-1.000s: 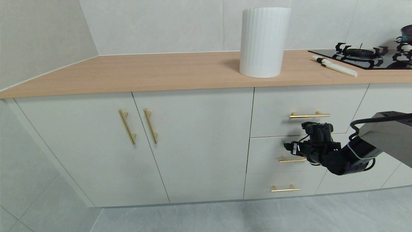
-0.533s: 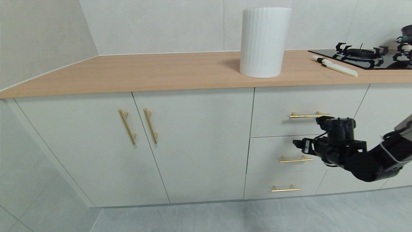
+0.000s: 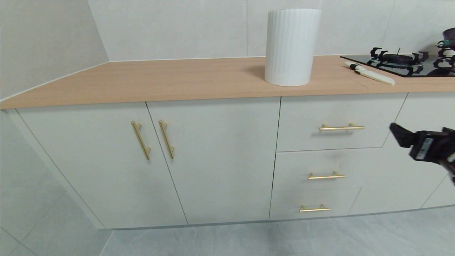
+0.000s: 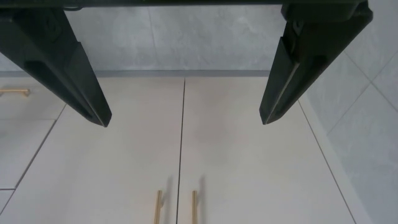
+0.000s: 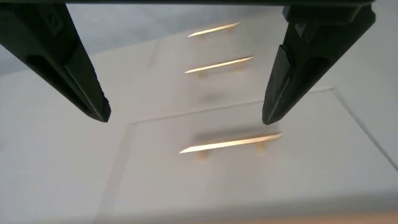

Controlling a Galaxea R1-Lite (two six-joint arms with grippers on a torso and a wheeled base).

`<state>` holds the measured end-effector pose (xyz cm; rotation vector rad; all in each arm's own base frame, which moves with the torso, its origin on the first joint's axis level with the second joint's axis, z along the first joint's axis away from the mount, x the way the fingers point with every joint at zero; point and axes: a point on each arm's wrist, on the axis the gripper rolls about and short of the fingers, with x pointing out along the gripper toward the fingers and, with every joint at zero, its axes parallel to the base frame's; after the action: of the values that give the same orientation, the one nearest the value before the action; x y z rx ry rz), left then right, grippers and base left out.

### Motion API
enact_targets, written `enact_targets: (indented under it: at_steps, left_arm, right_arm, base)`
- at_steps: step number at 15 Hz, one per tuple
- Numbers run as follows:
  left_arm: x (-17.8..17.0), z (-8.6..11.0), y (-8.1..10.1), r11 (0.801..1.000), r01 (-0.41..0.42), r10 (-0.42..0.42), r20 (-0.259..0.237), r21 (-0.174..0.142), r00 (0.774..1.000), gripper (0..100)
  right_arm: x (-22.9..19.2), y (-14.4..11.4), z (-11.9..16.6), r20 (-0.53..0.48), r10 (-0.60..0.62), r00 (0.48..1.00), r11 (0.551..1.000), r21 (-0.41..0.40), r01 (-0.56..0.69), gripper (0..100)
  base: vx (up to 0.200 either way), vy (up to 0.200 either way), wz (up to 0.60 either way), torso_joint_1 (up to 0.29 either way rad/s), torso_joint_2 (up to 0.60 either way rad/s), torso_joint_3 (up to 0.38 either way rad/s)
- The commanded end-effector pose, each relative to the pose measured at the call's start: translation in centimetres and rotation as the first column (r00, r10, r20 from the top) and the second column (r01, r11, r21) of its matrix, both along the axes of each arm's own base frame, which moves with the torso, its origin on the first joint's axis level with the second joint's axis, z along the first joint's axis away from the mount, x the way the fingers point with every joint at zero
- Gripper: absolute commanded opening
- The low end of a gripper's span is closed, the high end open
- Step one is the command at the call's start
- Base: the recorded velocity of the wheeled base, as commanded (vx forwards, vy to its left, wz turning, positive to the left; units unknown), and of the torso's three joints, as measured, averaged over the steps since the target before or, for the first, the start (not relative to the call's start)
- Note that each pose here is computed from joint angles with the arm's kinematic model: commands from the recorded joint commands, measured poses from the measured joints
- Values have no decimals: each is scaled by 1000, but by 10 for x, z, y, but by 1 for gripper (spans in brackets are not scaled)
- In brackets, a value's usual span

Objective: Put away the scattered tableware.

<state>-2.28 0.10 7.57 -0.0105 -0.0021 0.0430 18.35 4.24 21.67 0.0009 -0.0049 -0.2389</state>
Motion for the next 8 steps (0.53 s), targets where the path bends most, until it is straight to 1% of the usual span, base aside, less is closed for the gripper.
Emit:
enact_targets:
  at_steps: [1,4,5,6,7,8]
  left_arm:
    - [0,0,0,1000,0,0,1,0,1000,100]
    - [0,0,0,1000,-2,2,0,0,1000,100]
    - [0,0,0,1000,0,0,1,0,1000,100]
    - [0,0,0,1000,-2,2,1,0,1000,100]
    - [0,0,0,1000,-2,2,0,0,1000,100]
    - [0,0,0,1000,-2,2,1,0,1000,100]
  right_arm:
    - [-93,-29,6,158,-129,979,991,-26,134,100]
    - [-146,-51,-24,175,-287,942,955,-17,295,100]
    - [-165,-54,-34,205,-312,927,947,-3,320,100]
    - [-182,-56,-47,215,-337,917,939,2,344,100]
    - [-184,-56,-47,216,-340,915,938,3,347,100]
    - [-209,-57,-70,199,-383,902,920,-9,392,100]
  base:
    - [0,0,0,0,0,0]
    - [0,0,0,0,0,0]
    - [0,0,0,0,0,0]
    - [0,0,0,0,0,0]
    - [0,0,0,0,0,0]
    - [0,0,0,0,0,0]
